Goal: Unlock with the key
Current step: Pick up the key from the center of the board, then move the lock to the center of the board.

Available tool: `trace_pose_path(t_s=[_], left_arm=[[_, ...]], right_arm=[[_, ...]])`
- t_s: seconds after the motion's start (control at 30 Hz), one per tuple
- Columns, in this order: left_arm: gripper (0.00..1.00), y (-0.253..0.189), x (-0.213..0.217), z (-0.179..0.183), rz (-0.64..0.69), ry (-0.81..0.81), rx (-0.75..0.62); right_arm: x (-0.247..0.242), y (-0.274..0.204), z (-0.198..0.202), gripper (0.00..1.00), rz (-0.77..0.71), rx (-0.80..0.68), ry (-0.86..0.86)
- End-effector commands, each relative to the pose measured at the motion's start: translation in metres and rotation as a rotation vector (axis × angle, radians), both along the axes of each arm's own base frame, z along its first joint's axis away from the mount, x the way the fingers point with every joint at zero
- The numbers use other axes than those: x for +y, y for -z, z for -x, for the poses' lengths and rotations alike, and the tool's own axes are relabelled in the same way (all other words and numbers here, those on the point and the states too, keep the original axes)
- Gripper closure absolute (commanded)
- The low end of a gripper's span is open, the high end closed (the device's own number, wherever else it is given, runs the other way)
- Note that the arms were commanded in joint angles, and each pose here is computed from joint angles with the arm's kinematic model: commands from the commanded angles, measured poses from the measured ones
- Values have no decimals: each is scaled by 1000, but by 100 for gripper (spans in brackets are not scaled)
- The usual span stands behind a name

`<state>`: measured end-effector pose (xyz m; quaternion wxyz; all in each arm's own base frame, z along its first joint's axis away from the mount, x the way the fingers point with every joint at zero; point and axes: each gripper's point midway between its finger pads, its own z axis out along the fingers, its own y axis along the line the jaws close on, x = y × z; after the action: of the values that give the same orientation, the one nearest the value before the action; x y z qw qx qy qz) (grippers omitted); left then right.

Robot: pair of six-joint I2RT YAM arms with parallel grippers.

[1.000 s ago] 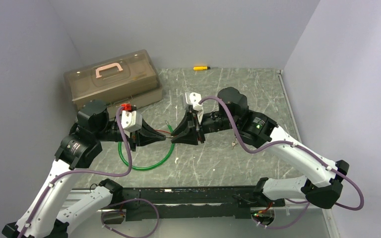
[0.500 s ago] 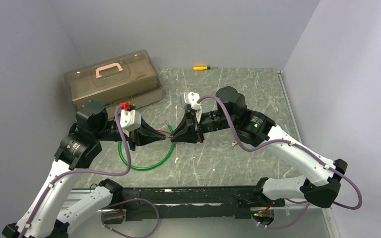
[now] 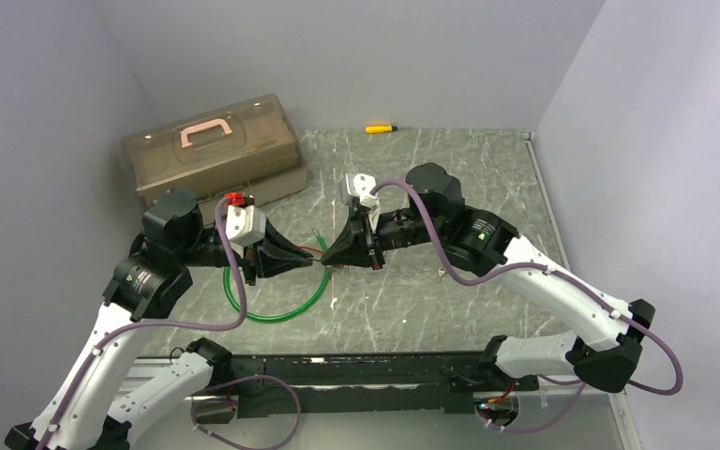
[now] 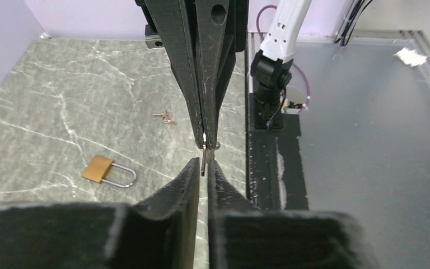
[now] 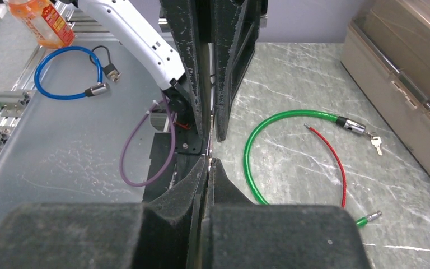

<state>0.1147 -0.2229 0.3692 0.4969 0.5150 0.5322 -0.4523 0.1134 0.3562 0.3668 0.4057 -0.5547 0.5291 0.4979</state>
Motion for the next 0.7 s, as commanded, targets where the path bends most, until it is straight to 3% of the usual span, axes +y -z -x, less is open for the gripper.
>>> trace_pose_path(t_s=[0.0, 0.03, 0.1, 0.13, 0.3, 0.53, 0.67], left_arm=[[69, -9, 1, -1, 23, -1, -38], [59, -6, 1, -3, 11, -13, -35], [23, 4, 3, -11, -22, -56, -18], [17, 9, 4, -16, -41, -82, -8], [7, 46, 5, -59, -152, -250, 135], [5, 102, -6, -128, -259, -462, 367], [1, 141, -23, -160, -320, -548, 425]], right_arm=[[-5, -10, -3, 100, -28, -19, 11], [-8, -10, -6, 100, -27, -15, 25], [-17, -6, -15, 100, -22, 9, 62], [-22, -4, -20, 100, -23, 19, 80], [-55, 19, -52, 100, 3, 72, 262], [-99, 32, -73, 100, 0, 133, 542], [-126, 21, -76, 100, -41, 144, 699]])
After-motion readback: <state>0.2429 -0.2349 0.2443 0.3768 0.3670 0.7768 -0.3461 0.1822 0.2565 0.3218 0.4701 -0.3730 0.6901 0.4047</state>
